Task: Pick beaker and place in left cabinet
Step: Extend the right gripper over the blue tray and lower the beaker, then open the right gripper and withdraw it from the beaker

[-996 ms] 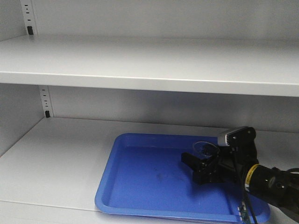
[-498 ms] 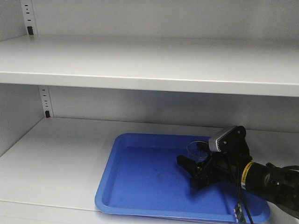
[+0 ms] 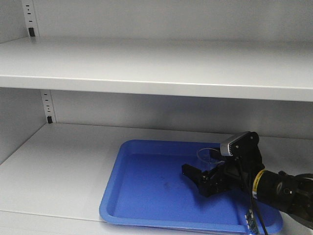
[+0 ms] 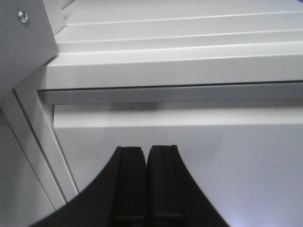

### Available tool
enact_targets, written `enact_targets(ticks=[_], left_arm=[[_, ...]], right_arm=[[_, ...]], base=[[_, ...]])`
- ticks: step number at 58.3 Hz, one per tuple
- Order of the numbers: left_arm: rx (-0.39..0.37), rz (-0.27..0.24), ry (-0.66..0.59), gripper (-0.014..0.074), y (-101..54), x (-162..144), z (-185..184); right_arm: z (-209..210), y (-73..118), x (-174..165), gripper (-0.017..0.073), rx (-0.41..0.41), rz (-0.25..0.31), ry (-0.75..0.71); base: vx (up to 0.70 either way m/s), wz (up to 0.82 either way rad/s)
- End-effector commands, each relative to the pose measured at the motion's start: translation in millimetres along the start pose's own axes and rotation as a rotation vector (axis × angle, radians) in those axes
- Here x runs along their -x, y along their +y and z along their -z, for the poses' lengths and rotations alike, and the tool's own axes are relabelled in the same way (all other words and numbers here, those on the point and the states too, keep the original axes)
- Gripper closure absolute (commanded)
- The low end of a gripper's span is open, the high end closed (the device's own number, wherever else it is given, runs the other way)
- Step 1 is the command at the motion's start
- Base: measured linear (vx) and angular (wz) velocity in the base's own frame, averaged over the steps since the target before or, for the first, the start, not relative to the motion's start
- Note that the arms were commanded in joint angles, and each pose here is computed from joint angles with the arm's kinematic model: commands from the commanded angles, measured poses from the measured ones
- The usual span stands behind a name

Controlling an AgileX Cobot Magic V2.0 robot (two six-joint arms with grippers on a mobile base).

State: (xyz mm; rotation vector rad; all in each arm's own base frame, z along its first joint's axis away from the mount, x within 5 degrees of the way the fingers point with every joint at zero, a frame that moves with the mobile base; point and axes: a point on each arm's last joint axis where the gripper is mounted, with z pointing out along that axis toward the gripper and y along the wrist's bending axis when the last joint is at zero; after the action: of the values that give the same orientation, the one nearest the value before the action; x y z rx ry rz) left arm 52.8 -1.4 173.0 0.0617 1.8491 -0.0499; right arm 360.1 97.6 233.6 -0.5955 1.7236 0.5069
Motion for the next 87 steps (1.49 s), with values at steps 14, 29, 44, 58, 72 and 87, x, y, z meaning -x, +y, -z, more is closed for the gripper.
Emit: enact_targets(ticks=[14, 29, 44, 58, 72, 87], left_arm=[[-0.013, 0.006, -0.096, 0.0590, -1.1, 11, 2], [-0.013, 0.006, -0.096, 0.0590, -1.1, 11, 2], [-0.013, 0.006, -0.096, 0.0590, -1.1, 11, 2], [-0.013, 0.006, -0.096, 0.0590, -1.1, 11, 2], [-0.013, 0.006, -0.096, 0.0590, -1.1, 11, 2], [-0.013, 0.006, -0.096, 0.0590, -1.1, 11, 2]], right_arm=[[7, 3.8, 20, -0.0095, 0.022, 0.068, 0.000], [18, 5.5, 39, -0.0087, -0.006, 0.072, -0.065], [26, 7.2, 53, -0.0078, -0.027, 0.058, -0.123], [39, 12.3, 70, -0.0059, -0.039, 0.085, -0.164], [59, 8.8, 82, 0.0143, -0.183, 0.059, -0.110], [84, 8.6, 94, 0.0571, -0.313, -0.034, -0.080]], base=[[0.00, 0.00], [0.00, 0.00], [0.00, 0.00], [0.00, 0.00], [0.00, 0.00], [0.00, 0.00]])
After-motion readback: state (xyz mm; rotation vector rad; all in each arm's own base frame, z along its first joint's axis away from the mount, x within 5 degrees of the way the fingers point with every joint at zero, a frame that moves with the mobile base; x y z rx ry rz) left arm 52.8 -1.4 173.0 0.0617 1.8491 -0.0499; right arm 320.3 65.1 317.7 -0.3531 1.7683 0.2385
